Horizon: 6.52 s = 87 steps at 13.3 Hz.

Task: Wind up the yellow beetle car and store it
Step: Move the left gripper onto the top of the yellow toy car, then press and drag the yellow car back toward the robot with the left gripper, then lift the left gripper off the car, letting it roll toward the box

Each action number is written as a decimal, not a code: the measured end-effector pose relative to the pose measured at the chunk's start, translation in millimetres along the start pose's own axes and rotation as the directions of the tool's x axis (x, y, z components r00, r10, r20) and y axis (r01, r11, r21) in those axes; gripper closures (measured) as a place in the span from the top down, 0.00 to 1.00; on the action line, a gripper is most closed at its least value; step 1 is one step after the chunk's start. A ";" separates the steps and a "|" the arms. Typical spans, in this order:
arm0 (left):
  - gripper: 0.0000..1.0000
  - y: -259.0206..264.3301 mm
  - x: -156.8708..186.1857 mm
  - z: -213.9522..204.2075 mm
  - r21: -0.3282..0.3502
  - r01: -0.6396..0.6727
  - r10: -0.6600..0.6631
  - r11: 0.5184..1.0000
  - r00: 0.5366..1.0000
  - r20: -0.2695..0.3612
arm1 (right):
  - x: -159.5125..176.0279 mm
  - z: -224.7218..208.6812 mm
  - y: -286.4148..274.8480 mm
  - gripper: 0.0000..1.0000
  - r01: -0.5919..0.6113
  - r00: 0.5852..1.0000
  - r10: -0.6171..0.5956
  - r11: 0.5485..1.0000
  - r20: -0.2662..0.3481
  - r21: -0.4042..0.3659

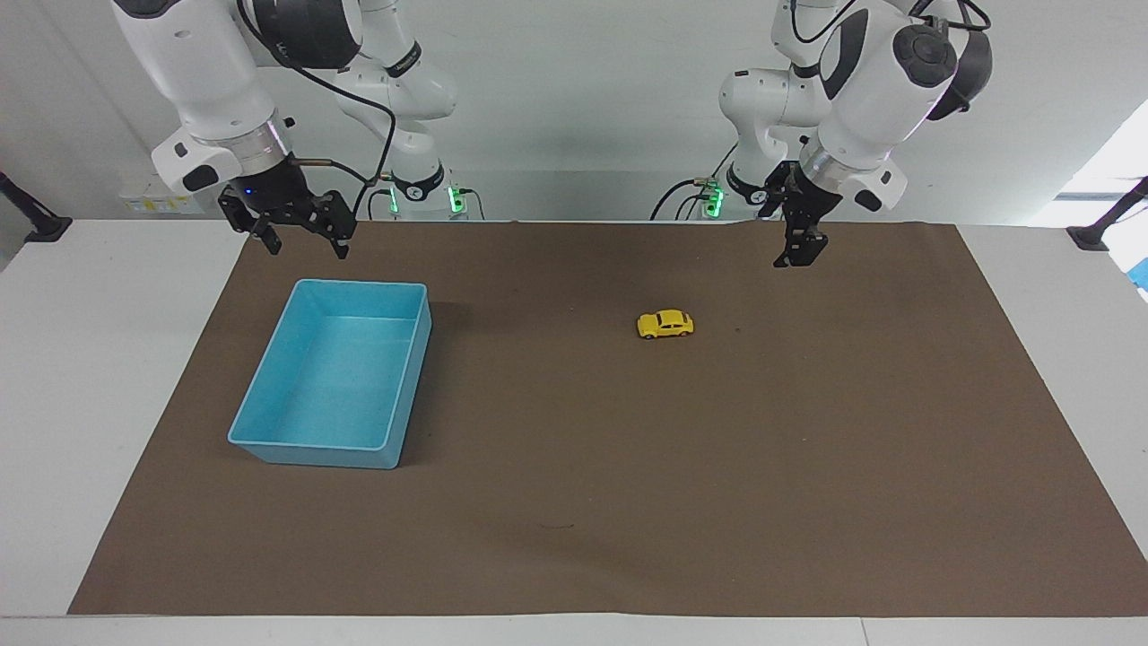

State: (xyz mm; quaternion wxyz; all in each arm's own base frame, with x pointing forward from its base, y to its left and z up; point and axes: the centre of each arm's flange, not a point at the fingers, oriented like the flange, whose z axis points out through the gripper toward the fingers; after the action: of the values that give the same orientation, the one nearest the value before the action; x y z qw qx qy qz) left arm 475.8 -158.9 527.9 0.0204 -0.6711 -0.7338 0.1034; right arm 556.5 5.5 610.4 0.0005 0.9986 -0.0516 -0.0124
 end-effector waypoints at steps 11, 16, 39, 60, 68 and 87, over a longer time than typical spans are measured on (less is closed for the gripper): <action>1.00 -29.1 -68.0 123.9 -0.062 0.180 -0.181 0.982 0.984 0.003 | 0.0 0.0 0.3 1.00 0.000 1.000 0.000 1.000 0.000 0.000; 1.00 -27.7 -83.3 193.1 -0.094 0.264 -0.263 0.960 0.965 0.022 | 0.0 0.0 0.3 1.00 0.000 1.000 0.000 1.000 0.000 0.000; 0.41 -35.0 -99.5 237.1 -0.136 0.283 -0.278 0.950 0.959 0.050 | 0.0 0.0 0.3 1.00 0.000 1.000 0.000 1.000 0.000 0.000; 0.41 -20.5 -4.4 226.0 -0.117 0.290 -0.289 0.950 0.957 0.024 | 0.0 0.0 0.3 1.00 0.000 1.000 0.000 1.000 0.000 0.000; 0.41 -15.0 20.3 222.4 -0.105 0.334 -0.334 0.937 0.942 0.023 | 0.0 0.0 0.3 1.00 0.000 1.000 0.000 1.000 0.000 0.000; 1.00 42.0 35.6 147.6 -0.021 0.404 -0.404 0.915 0.915 0.001 | 0.0 0.0 0.3 1.00 0.000 1.000 0.000 1.000 0.000 0.000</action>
State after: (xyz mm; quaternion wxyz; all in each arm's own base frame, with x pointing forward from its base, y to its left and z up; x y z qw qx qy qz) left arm 488.5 -138.7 372.2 0.0357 -0.5056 -0.8575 0.0879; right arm 556.4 5.2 610.4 0.0005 0.9986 -0.0518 -0.0125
